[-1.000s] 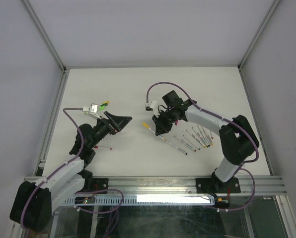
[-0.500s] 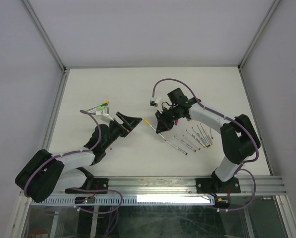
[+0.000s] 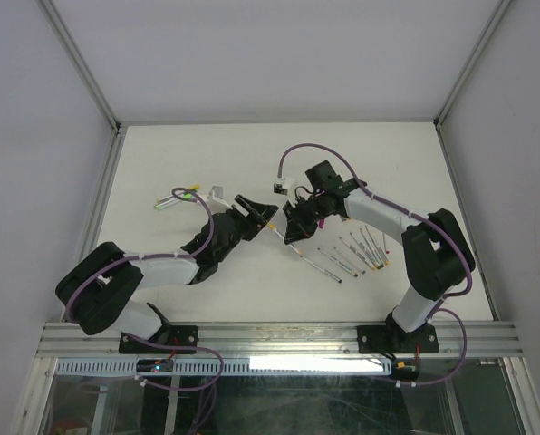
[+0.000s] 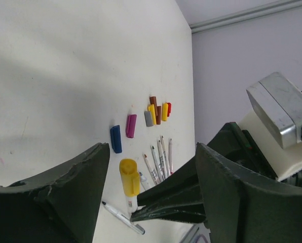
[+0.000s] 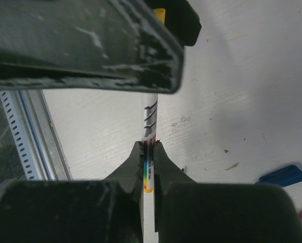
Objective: Open the pen caps
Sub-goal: Open the pen cap from the pen.
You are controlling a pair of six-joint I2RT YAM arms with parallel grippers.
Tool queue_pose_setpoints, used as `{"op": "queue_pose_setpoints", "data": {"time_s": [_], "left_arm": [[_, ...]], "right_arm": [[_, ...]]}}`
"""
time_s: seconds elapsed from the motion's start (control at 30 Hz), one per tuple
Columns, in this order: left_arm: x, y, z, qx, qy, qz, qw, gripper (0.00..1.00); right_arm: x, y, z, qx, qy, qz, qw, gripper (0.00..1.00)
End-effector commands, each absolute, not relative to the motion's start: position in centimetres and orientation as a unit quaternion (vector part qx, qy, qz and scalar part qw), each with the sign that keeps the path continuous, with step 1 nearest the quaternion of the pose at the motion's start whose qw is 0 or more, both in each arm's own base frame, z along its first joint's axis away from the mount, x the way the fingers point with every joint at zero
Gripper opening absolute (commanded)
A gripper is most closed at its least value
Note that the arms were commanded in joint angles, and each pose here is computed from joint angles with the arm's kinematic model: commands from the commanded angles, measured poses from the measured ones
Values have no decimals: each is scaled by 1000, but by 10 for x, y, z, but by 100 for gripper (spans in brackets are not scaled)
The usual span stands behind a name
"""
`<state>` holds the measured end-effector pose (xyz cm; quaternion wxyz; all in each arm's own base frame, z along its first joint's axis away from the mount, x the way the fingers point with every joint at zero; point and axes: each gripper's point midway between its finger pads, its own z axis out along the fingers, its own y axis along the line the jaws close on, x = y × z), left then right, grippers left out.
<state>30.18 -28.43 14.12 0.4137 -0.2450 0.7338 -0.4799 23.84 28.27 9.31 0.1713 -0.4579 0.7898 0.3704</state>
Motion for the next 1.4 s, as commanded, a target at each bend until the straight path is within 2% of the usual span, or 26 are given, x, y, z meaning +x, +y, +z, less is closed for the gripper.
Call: {"op": "queue_pose_setpoints", "data": {"time_s": [0.0, 0.17, 0.27, 0.37, 0.47, 0.5, 0.53, 0.63, 0.7, 0.77, 0.83, 1.07, 1.2, 1.37], "left_arm": [[313, -294, 144, -274, 732, -460, 421, 63], [313, -304, 141, -270, 738, -460, 412, 34], [312, -309, 142, -263, 741, -466, 406, 21], [311, -311, 144, -256, 741, -471, 405, 0], [310, -313, 153, -241, 736, -479, 414, 0], [309, -314, 160, -231, 730, -487, 420, 0], [307, -315, 166, -214, 724, -495, 430, 0], [299, -318, 195, -166, 691, -532, 460, 0], [294, -319, 209, -140, 672, -549, 476, 0], [290, -321, 219, -117, 659, -561, 487, 0], [285, -322, 237, -100, 640, -576, 498, 0], [283, -322, 256, -82, 624, -582, 516, 0], [287, -318, 267, -69, 615, -573, 538, 0], [326, -270, 295, -106, 602, -532, 586, 0]], "right_arm": [[246, 288, 103, -463, 779, 373, 198, 0], [248, 287, 100, -463, 782, 367, 198, 0], [249, 286, 100, -464, 783, 363, 200, 0], [248, 286, 102, -465, 782, 363, 202, 0], [245, 287, 107, -470, 774, 373, 203, 0], [242, 288, 109, -475, 768, 381, 199, 5], [238, 288, 114, -478, 762, 390, 195, 17], [233, 288, 132, -479, 743, 421, 204, 42], [231, 287, 143, -474, 734, 438, 212, 50], [229, 287, 151, -469, 727, 452, 217, 53], [226, 289, 158, -465, 721, 464, 220, 51], [223, 292, 170, -453, 715, 484, 222, 33], [220, 291, 172, -453, 713, 489, 218, 2], [209, 287, 171, -453, 711, 497, 206, 0]]}}
